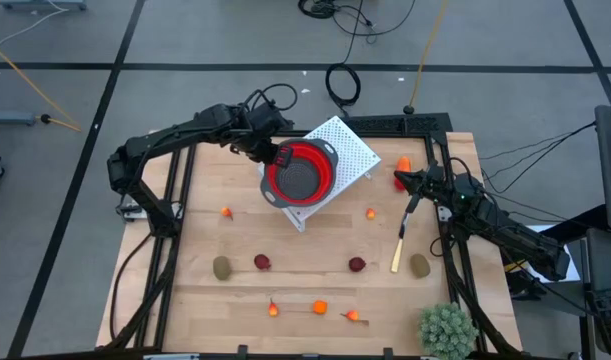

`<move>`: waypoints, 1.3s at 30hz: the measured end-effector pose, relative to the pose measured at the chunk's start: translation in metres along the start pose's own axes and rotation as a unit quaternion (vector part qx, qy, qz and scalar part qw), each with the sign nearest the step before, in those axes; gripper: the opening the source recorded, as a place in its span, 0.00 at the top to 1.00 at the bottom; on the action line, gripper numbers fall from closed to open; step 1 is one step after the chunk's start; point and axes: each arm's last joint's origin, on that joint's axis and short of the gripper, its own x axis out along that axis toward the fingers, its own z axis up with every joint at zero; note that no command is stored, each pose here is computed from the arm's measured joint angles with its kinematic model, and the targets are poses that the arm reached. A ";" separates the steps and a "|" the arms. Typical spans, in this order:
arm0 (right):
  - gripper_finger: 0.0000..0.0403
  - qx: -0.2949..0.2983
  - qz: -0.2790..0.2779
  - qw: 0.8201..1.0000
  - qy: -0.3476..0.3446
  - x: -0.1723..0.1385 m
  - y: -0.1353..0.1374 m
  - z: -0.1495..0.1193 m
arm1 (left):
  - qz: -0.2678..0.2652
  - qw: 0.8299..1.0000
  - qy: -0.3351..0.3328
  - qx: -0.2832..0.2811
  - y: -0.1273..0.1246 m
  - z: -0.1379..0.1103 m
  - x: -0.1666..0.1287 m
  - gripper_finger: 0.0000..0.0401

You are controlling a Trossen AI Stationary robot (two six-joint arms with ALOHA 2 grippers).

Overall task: Pick & Place Fruit
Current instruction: Put the red strainer bowl on the shelf, then put the mango into the red strainer bowl on the shelf

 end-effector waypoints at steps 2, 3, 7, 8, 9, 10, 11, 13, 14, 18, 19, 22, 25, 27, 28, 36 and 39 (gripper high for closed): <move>1.00 0.000 0.000 1.000 0.000 0.000 0.000 0.000 | 0.000 1.000 0.000 0.005 0.000 0.000 0.000 0.92; 1.00 0.000 0.000 1.000 0.000 0.000 0.000 0.000 | 0.000 1.000 0.000 0.007 0.000 0.000 0.000 0.92; 1.00 0.000 0.000 1.000 0.000 0.000 0.000 0.000 | 0.001 1.000 -0.001 0.010 0.000 0.000 0.000 0.87; 1.00 0.000 0.000 1.000 0.000 0.000 0.000 0.000 | 0.004 1.000 -0.003 0.010 0.000 0.000 0.000 0.84; 1.00 0.000 0.000 1.000 0.000 0.000 0.000 0.000 | 0.008 1.000 -0.006 0.010 0.001 0.000 0.000 0.81; 1.00 0.000 0.000 1.000 0.000 0.000 0.000 0.000 | 0.012 1.000 -0.006 0.010 0.001 0.000 0.000 0.78; 1.00 0.000 0.000 1.000 0.000 0.000 0.000 0.000 | 0.015 1.000 -0.005 0.010 0.002 0.000 0.000 0.75; 1.00 0.000 0.000 1.000 0.000 0.000 0.000 0.000 | 0.019 1.000 -0.004 0.010 0.002 -0.001 0.000 0.69; 1.00 0.000 0.000 1.000 0.000 0.000 0.000 0.000 | 0.019 1.000 -0.005 0.010 0.002 -0.001 0.000 0.66; 1.00 0.000 0.000 1.000 0.000 0.000 0.000 0.000 | 0.019 1.000 -0.005 0.010 0.002 -0.001 0.000 0.57; 1.00 0.000 0.000 1.000 0.000 0.000 0.000 0.000 | 0.019 1.000 -0.005 0.010 0.002 -0.001 0.000 0.55; 1.00 0.000 0.000 1.000 0.000 0.000 0.000 0.000 | 0.019 1.000 -0.005 0.010 0.002 0.000 0.000 0.51; 1.00 0.000 0.000 1.000 0.000 0.000 0.000 0.000 | 0.019 1.000 -0.005 0.015 0.003 0.000 0.000 0.48; 1.00 0.000 0.000 1.000 0.000 0.000 0.000 0.000 | 0.019 1.000 -0.005 0.020 0.003 0.000 0.000 0.47; 1.00 0.000 0.000 1.000 0.000 0.000 0.000 0.000 | 0.019 1.000 -0.005 0.021 0.003 0.000 0.000 0.46; 1.00 0.000 0.000 1.000 0.000 0.000 0.000 0.000 | 0.030 0.999 -0.018 0.012 0.012 0.008 -0.003 0.45; 1.00 0.000 0.000 1.000 0.000 0.000 0.000 0.000 | 0.024 0.999 -0.030 0.008 0.016 0.008 -0.012 0.45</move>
